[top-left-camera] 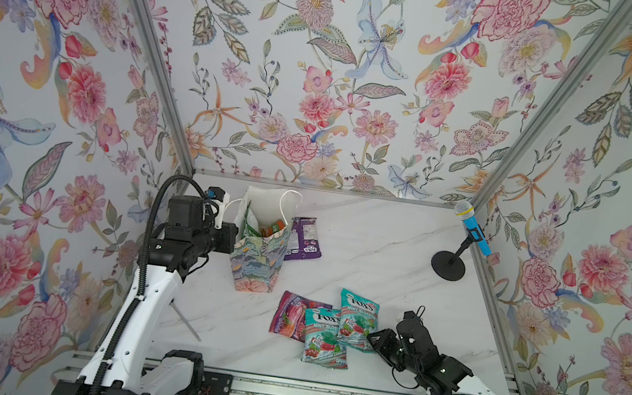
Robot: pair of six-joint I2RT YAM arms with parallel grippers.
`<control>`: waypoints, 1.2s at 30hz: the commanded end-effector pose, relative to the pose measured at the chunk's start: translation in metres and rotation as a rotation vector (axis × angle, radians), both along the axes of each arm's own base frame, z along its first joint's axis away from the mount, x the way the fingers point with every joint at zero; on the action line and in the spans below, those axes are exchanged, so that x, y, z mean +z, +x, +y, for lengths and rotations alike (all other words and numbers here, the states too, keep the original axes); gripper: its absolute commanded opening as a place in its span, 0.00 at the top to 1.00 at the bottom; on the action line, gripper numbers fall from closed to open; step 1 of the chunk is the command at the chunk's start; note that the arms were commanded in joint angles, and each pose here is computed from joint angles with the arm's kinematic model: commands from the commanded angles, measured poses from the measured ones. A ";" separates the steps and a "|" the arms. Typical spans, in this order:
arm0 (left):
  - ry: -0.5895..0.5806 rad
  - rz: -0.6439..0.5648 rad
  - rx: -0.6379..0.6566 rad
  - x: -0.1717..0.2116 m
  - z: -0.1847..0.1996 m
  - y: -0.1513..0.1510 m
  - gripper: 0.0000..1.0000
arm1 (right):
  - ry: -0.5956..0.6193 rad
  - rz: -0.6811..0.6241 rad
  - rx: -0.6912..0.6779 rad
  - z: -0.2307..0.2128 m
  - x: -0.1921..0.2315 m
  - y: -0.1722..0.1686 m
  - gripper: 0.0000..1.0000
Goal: Place the snacks into the paper bag
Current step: 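Close the right gripper on the teal Fox's Mint Blossom packet and lift it, then carry the teal packet with the right gripper over the bag opening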
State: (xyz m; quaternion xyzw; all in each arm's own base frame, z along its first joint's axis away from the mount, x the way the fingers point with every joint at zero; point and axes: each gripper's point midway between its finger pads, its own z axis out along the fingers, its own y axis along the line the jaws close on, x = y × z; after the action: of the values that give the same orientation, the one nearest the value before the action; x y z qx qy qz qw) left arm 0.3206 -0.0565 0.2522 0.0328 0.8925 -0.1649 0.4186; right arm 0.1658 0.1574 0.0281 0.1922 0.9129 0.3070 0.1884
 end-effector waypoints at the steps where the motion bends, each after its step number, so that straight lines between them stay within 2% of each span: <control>1: -0.015 0.051 0.001 -0.013 0.000 -0.006 0.93 | 0.008 -0.079 0.034 0.010 0.024 0.015 0.91; 3: -0.022 0.049 0.002 -0.014 0.000 -0.005 0.93 | -0.008 -0.104 0.043 0.011 0.032 0.021 1.00; 4: -0.025 0.053 -0.003 -0.014 -0.001 -0.005 0.93 | -0.011 -0.119 0.052 0.013 0.038 0.024 1.00; 13: -0.019 0.061 -0.004 -0.017 -0.001 -0.006 0.92 | -0.093 -0.241 0.121 0.025 0.095 0.053 1.00; 29: -0.018 0.066 -0.001 -0.018 -0.001 -0.005 0.92 | -0.154 -0.460 0.168 0.042 0.183 0.093 1.00; 36: -0.015 0.058 0.002 -0.014 0.000 -0.003 0.92 | -0.174 -0.614 0.202 0.062 0.247 0.122 1.00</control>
State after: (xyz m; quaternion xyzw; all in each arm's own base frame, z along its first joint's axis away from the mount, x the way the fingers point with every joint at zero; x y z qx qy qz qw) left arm 0.3210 -0.0589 0.2511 0.0359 0.8916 -0.1713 0.4176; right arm 0.2709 0.2142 0.2300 0.0064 0.8801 0.2856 0.3791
